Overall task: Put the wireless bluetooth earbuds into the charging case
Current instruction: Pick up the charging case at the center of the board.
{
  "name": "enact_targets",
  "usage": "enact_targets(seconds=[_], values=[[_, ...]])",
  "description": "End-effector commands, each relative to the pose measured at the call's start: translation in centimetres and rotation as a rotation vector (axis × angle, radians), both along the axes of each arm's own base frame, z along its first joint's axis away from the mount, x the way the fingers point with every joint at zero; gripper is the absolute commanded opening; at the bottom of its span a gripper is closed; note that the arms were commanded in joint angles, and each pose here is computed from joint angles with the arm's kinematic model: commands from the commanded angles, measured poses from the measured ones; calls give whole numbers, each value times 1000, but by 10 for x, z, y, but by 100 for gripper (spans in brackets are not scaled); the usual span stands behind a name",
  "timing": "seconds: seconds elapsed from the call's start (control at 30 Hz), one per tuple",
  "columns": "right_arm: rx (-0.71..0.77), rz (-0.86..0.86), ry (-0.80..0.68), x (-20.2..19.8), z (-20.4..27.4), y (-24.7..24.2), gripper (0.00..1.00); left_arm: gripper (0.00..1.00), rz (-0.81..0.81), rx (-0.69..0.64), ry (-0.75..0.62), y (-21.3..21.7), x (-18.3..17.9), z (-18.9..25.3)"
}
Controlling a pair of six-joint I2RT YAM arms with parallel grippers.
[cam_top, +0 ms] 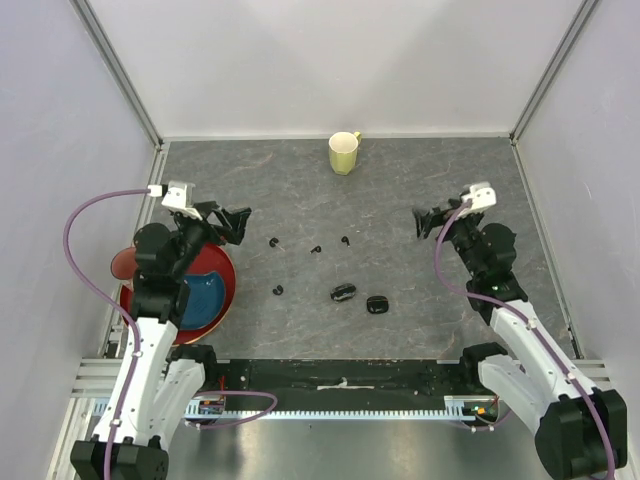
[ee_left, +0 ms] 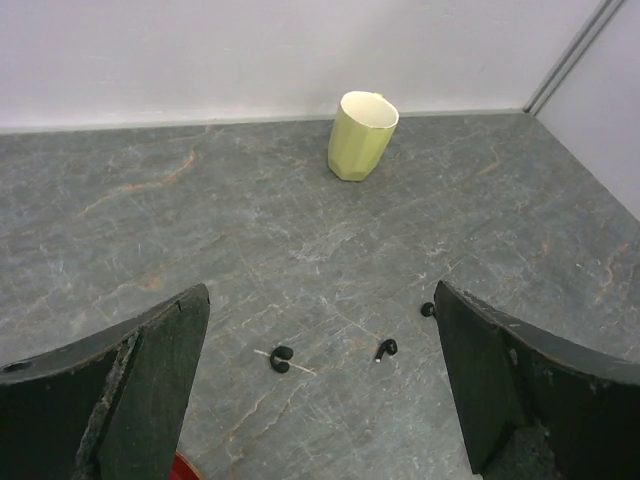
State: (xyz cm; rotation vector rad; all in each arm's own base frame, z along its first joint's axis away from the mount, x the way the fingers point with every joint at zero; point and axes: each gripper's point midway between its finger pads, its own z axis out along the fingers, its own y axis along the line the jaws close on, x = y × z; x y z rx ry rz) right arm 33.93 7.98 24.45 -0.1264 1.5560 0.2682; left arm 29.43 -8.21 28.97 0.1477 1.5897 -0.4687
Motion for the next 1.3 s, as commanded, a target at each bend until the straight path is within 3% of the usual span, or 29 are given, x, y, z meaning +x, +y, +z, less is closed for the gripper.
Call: enact_targets(seconds=[0.0,0.1,0.3,0.4,0.63,0.7,0.97,1.17,1.27], values=[[-84,342,132,-36,-58,48,98,100,-5,-36,44,-4,-1,13],[-216,400,144,-44,-69,48,98,100,-203,23,41,-31,-17,12],[-361,328,115,-32,-66,30,98,100,-122,-114,156,-25,-19,12],[-320,230,199,-16,-67,19,98,100,-124,-129,219,-26,-24,-2],[-560,512,242,-32,-106,38,98,100,-131,-114,269,-26,-27,-22],[-571,562,242,-35,-110,42,98,100,-133,-115,275,-27,-27,-23],[-576,1021,332,-86,-148,84,94,100,-136,-104,273,-26,-27,-25],[-653,1197,372,-129,-162,112,94,100,-127,-102,275,-23,-25,-26],[-693,1204,392,-139,-164,113,94,100,-121,-101,276,-22,-25,-27]])
